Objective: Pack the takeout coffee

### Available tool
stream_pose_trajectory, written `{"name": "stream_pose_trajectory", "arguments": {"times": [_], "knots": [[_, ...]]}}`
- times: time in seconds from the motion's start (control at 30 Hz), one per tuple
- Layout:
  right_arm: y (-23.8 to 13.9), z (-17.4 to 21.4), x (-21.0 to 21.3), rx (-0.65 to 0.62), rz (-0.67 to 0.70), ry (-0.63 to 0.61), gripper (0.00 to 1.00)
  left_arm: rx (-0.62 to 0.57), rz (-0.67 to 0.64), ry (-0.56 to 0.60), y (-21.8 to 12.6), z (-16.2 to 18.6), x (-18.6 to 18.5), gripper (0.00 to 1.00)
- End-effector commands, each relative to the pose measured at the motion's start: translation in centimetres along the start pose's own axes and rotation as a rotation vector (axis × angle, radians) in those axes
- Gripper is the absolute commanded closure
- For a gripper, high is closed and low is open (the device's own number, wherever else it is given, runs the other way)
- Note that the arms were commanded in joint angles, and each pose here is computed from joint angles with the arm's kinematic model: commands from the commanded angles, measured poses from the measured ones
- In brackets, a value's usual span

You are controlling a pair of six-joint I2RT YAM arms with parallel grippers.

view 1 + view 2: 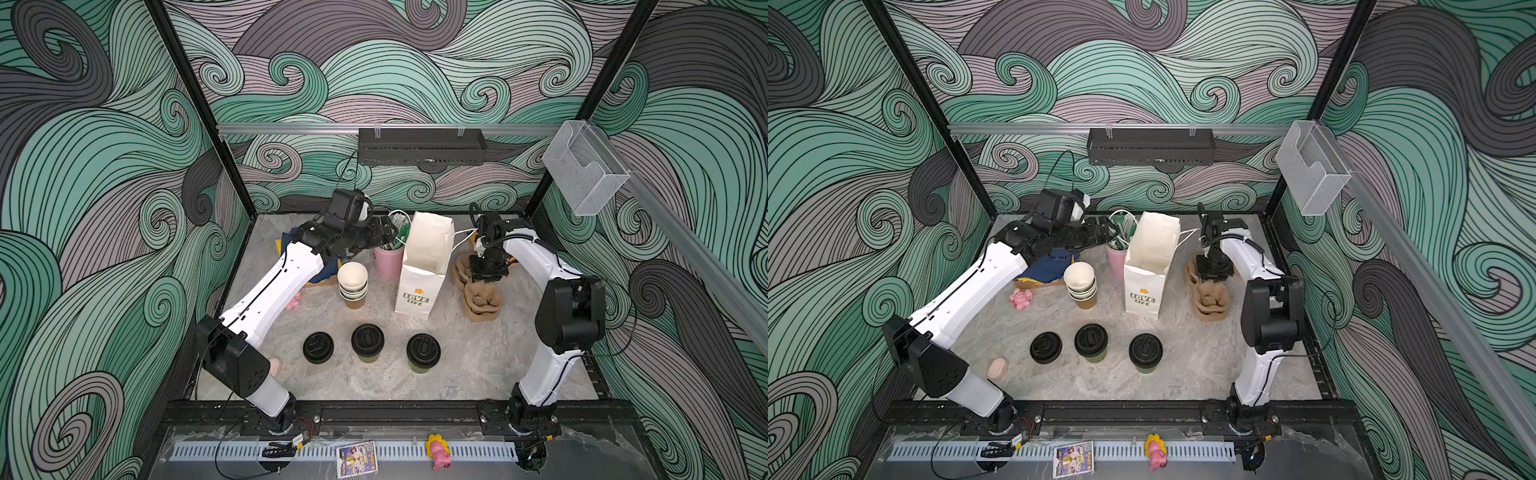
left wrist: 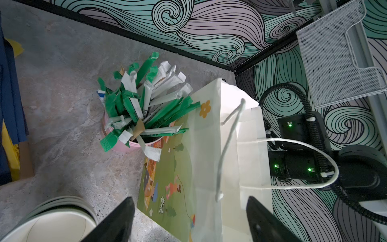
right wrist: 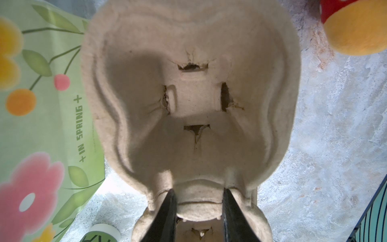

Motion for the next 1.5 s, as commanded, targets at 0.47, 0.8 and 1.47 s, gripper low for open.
{"name": "stream_pose_trajectory", "arguments": {"times": [0.47, 0.8, 1.47], "knots": [[0.7, -0.7, 0.3, -0.034, -0.003, -0.063, 0.51, 0.002, 0.039, -0.005, -0.5, -0.4, -0.3, 0.14], [2.1, -0.4, 0.8, 0.013, -0.006, -0.098, 0.51, 0.01, 0.047, -0.004, -0.5, -0.5, -0.4, 0.14], [3.0, 0.2, 1.0, 0.051, 0.046, -0.119, 0.63, 0.01, 0.046, -0.012, -0.4, -1.0, -0.5, 0.14]]}}
Point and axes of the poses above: each gripper's point midway between its finger pads, its own y axis out along the fingers, its own x axis along the line the jaws close on, z = x × y, the point moved 9 cm from there along -y, back along the fingers, and after that the axes turned 10 degrees about y, right-handed, at the moved point
